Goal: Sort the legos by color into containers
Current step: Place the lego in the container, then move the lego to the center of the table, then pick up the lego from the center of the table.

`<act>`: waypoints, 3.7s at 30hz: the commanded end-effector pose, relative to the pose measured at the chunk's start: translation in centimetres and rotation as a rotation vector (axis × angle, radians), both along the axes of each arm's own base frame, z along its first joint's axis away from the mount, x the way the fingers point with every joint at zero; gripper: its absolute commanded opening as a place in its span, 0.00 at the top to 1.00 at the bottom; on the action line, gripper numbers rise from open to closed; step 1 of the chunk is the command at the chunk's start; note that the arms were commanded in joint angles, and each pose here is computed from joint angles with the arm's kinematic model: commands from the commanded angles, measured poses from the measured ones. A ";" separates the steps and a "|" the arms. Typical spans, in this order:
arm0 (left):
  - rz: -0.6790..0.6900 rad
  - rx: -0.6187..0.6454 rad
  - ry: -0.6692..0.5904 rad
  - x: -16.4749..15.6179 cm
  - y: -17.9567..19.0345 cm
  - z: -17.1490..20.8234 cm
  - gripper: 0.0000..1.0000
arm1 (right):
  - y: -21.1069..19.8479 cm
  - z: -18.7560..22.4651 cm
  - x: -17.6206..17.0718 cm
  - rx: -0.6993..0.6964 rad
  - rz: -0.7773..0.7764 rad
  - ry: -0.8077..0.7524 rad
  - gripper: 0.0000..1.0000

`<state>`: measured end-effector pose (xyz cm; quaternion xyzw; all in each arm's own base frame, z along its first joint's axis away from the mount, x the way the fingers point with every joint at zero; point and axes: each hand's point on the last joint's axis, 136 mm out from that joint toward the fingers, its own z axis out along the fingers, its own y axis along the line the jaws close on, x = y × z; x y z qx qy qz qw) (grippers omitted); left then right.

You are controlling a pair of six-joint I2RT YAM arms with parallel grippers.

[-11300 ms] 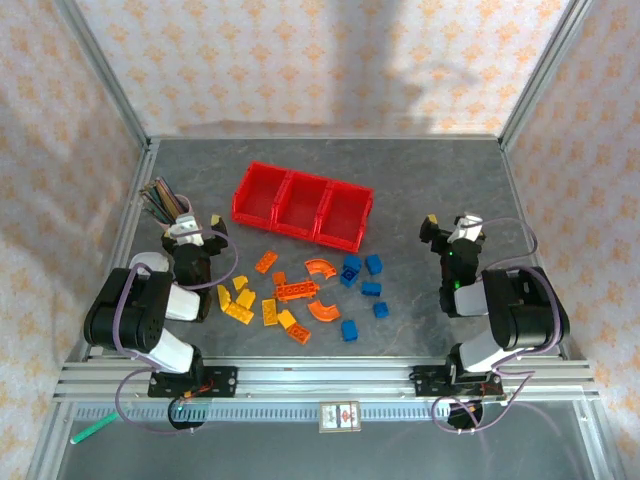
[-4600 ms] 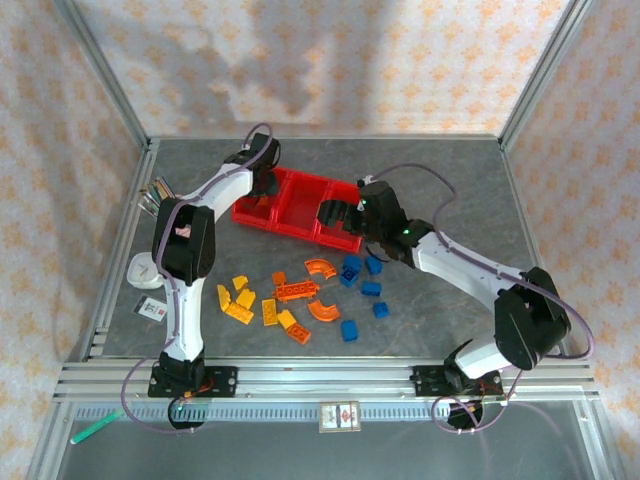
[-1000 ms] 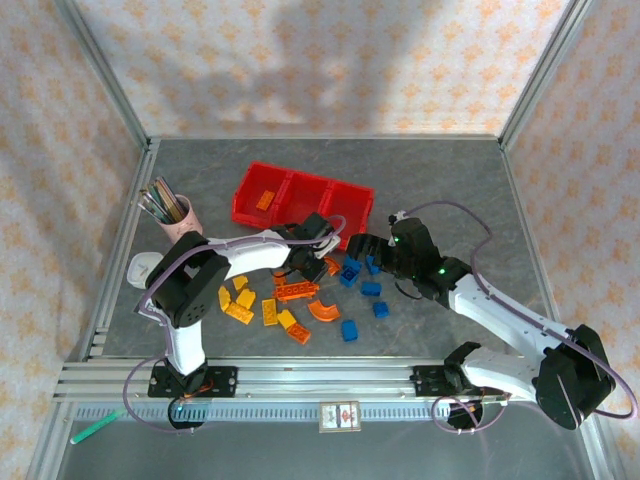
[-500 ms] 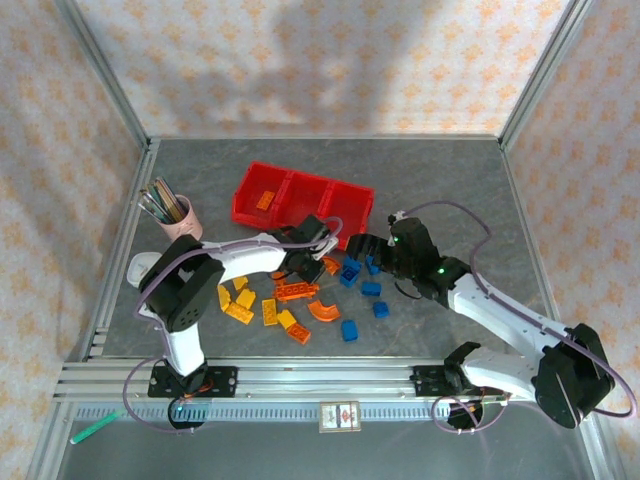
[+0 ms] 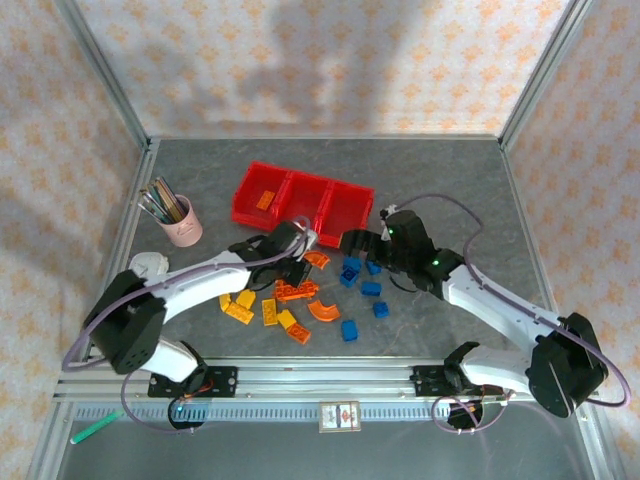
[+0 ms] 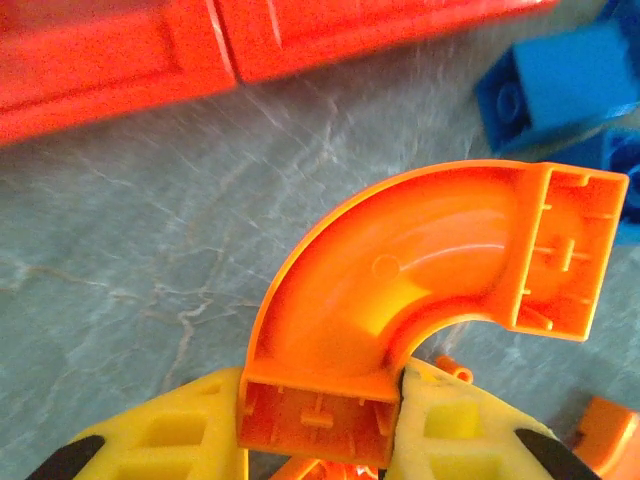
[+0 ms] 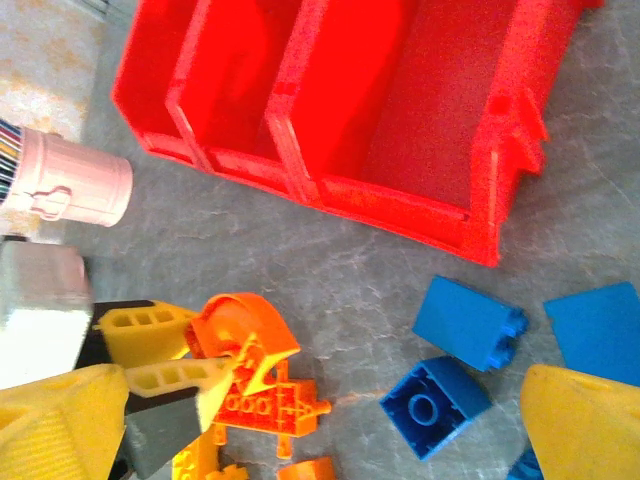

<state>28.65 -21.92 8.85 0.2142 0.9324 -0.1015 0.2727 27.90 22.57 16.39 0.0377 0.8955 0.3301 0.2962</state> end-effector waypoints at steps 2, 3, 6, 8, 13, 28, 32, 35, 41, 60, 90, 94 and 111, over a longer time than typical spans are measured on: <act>0.208 -0.074 -0.088 2.0 3.4 4.4 0.75 | 1.9 2.6 1.1 0.024 0.051 -0.066 0.00; 0.242 -0.087 -0.105 2.5 4.0 5.3 0.75 | 2.3 2.8 1.2 0.027 0.058 -0.071 0.00; 0.366 -0.112 -0.144 4.7 6.6 7.9 0.75 | 3.2 3.4 1.9 0.041 0.071 -0.085 0.00; 0.445 -0.126 -0.160 6.5 8.2 8.8 0.75 | 3.8 3.8 2.5 0.051 0.077 -0.095 0.00; 0.628 -0.134 -0.113 11.2 12.2 8.0 0.77 | 4.3 4.0 3.7 0.048 0.061 -0.114 0.00; 0.821 -0.129 -0.039 20.5 14.7 3.5 0.62 | 5.5 3.5 6.0 -0.013 0.073 -0.127 0.00; 0.847 -0.112 -0.044 20.7 15.5 3.4 0.53 | 5.4 3.6 6.0 -0.029 0.077 -0.134 0.00; 0.845 -0.125 -0.048 20.8 15.6 4.0 0.48 | 5.4 4.0 6.1 -0.034 0.083 -0.141 0.00; 0.822 -0.166 -0.054 19.8 15.3 6.0 0.43 | 5.6 4.8 5.4 -0.023 0.112 -0.140 0.00; 0.499 -0.135 0.016 3.9 8.3 4.4 0.28 | 5.1 1.3 -0.1 -0.004 0.144 -0.067 0.00; 0.052 0.227 0.130 -3.5 0.3 -4.4 0.29 | 2.1 -1.3 -2.2 0.014 0.055 -0.022 0.00; 0.071 0.253 0.106 -3.0 0.8 -4.9 0.30 | 1.9 -1.2 -2.2 0.004 0.048 -0.026 0.00; 0.236 0.071 0.156 -0.2 1.6 -3.4 0.29 | 1.6 -0.6 -2.2 0.005 0.041 -0.040 0.00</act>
